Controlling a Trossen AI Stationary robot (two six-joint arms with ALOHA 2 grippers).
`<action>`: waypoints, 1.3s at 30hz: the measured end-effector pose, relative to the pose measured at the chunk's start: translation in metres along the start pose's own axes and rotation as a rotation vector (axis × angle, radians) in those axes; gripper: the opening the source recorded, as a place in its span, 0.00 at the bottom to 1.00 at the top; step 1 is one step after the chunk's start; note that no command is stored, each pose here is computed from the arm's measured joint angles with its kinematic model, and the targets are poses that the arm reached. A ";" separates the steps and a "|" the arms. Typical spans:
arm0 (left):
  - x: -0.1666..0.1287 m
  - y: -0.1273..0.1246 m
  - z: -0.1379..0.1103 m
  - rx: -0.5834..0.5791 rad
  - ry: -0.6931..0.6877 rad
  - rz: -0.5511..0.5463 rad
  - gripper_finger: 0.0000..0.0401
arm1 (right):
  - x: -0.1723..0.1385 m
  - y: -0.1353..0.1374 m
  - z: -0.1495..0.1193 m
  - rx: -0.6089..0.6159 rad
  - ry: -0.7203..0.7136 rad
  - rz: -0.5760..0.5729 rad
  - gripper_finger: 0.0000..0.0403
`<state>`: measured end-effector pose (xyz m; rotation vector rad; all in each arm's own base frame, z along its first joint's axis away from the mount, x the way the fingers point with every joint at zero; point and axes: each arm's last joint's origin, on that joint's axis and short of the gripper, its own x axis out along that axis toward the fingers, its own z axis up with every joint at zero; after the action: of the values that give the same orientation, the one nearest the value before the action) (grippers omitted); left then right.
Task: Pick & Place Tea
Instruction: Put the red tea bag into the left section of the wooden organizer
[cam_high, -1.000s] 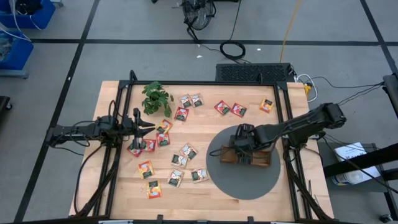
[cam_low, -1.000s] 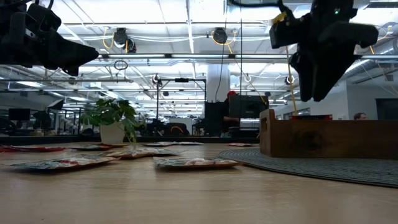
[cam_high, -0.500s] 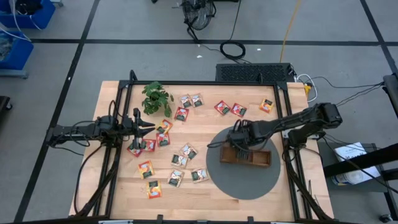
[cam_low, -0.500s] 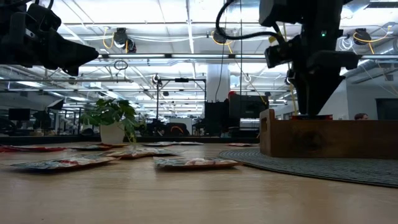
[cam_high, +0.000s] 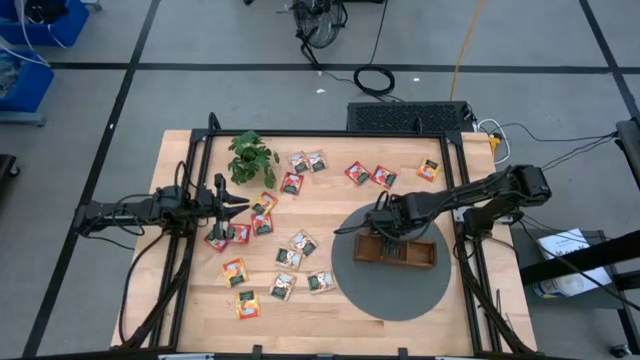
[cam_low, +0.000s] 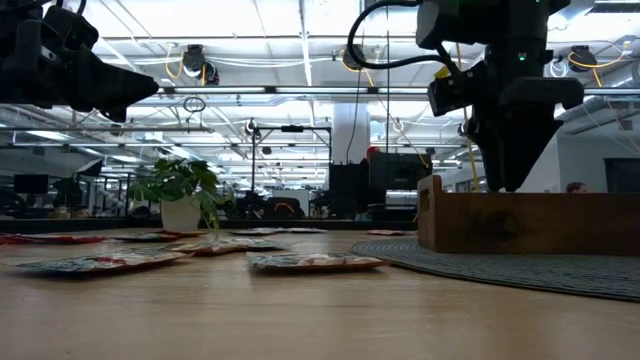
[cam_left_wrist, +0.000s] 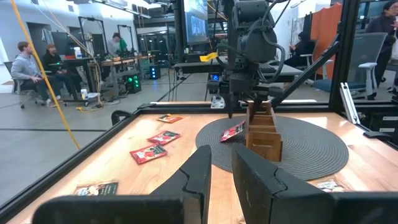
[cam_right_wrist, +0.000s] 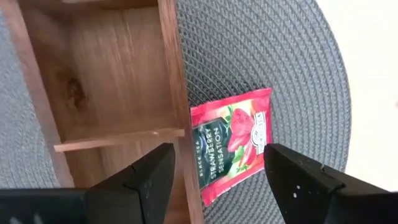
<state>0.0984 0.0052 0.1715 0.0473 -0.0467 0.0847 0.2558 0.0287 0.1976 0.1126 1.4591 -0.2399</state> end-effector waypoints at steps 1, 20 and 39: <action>0.000 0.000 0.000 0.000 0.000 0.000 0.18 | 0.000 0.000 -0.001 -0.008 0.005 -0.002 0.57; 0.000 0.000 0.000 0.000 0.000 0.000 0.18 | 0.001 -0.012 0.002 -0.092 0.005 -0.081 0.57; 0.000 0.000 0.000 0.000 0.000 0.000 0.18 | 0.013 -0.177 0.016 0.273 -0.132 0.026 0.57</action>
<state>0.0983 0.0052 0.1716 0.0474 -0.0470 0.0849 0.2319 -0.1474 0.1989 0.3312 1.2874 -0.4178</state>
